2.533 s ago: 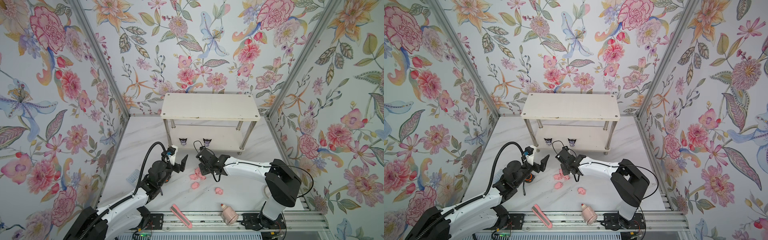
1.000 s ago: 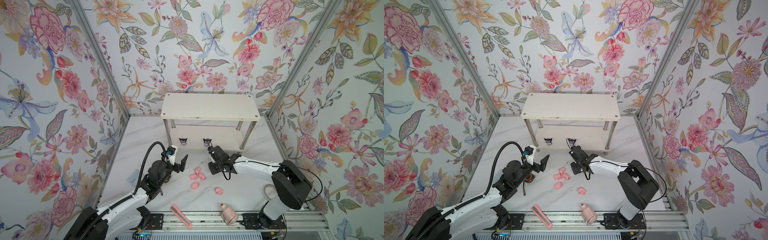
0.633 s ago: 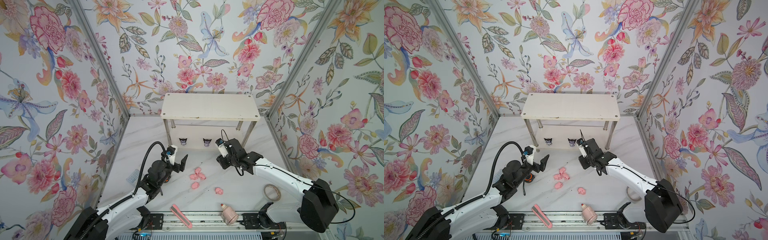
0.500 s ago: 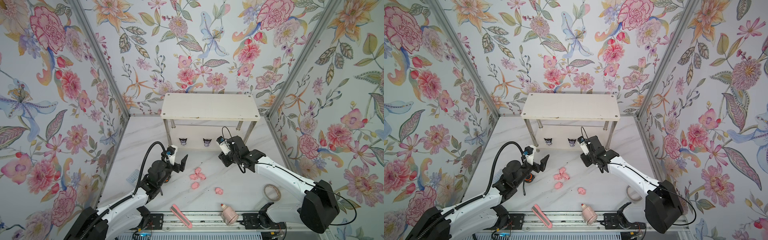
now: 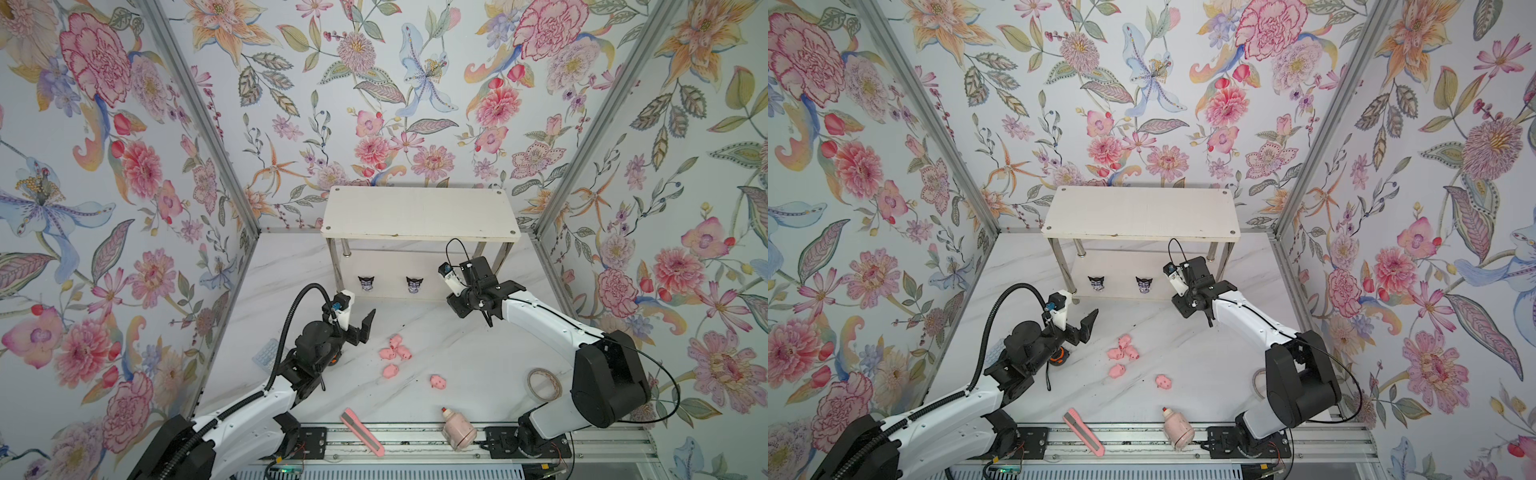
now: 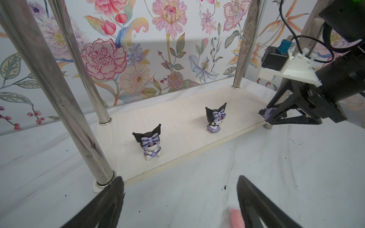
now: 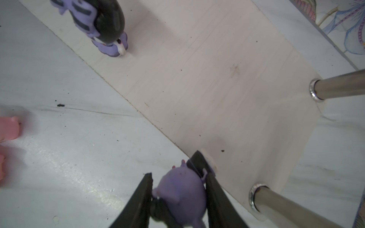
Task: Place and organize the plastic toys onto the shelf
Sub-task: 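Lift the purple Kuromi figure with the right gripper toward the lower shelf, then lower the figure onto the lower shelf end and open the right gripper, then withdraw the right gripper from the shelf down toward the pink pigs, then open the right gripper and lower it around a pink pig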
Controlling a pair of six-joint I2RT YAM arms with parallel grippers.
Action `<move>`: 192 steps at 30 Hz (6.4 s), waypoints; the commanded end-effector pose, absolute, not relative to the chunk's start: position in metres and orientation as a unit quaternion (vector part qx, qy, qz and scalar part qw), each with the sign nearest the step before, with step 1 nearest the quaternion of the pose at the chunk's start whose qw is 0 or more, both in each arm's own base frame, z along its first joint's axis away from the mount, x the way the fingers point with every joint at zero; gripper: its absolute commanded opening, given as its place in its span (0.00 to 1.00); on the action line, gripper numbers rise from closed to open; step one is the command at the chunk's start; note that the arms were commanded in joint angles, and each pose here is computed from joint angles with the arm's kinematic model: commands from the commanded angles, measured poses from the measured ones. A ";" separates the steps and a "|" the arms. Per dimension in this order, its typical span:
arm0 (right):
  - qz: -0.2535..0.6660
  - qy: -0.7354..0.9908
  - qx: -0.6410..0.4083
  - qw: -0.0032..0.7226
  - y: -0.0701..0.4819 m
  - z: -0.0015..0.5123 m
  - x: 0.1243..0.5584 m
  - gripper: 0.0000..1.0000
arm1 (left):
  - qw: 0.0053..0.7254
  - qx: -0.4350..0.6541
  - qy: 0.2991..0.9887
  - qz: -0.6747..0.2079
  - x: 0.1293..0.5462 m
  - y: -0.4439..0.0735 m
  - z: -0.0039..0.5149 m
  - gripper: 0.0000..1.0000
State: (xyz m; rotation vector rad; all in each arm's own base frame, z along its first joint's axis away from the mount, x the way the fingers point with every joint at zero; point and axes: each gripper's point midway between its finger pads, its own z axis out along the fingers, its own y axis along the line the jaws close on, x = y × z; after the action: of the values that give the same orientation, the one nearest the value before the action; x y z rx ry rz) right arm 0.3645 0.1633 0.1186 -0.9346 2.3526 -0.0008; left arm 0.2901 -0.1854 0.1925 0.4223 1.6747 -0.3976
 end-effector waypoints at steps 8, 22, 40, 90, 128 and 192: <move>0.008 0.880 -0.366 0.302 0.162 0.114 0.394 0.12 | 0.630 0.178 0.735 -0.174 0.292 -0.182 0.188 0.90; -0.013 0.885 -0.369 0.283 0.157 0.097 0.404 0.15 | 0.629 0.177 0.738 -0.170 0.294 -0.181 0.186 0.90; -0.008 0.880 -0.349 0.322 0.156 0.119 0.404 0.70 | 0.627 0.177 0.739 -0.173 0.295 -0.182 0.184 0.91; 0.112 0.896 -0.348 0.251 0.288 0.049 0.164 0.27 | 0.518 0.152 0.798 -0.267 0.232 -0.210 0.145 0.76; 0.164 0.922 -0.208 0.283 0.256 0.045 0.263 0.00 | 0.495 0.090 0.826 -0.254 0.228 -0.190 0.092 0.76; 0.092 0.914 -0.223 0.326 0.242 0.028 0.253 0.17 | 0.439 0.143 0.840 -0.284 0.216 -0.246 0.059 0.99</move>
State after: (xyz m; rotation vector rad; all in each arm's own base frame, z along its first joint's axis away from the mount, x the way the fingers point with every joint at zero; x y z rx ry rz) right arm 0.2505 0.2768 0.0404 -0.7101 2.3079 0.3606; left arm 0.2122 -0.2475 0.0492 0.3540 2.1231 -0.7612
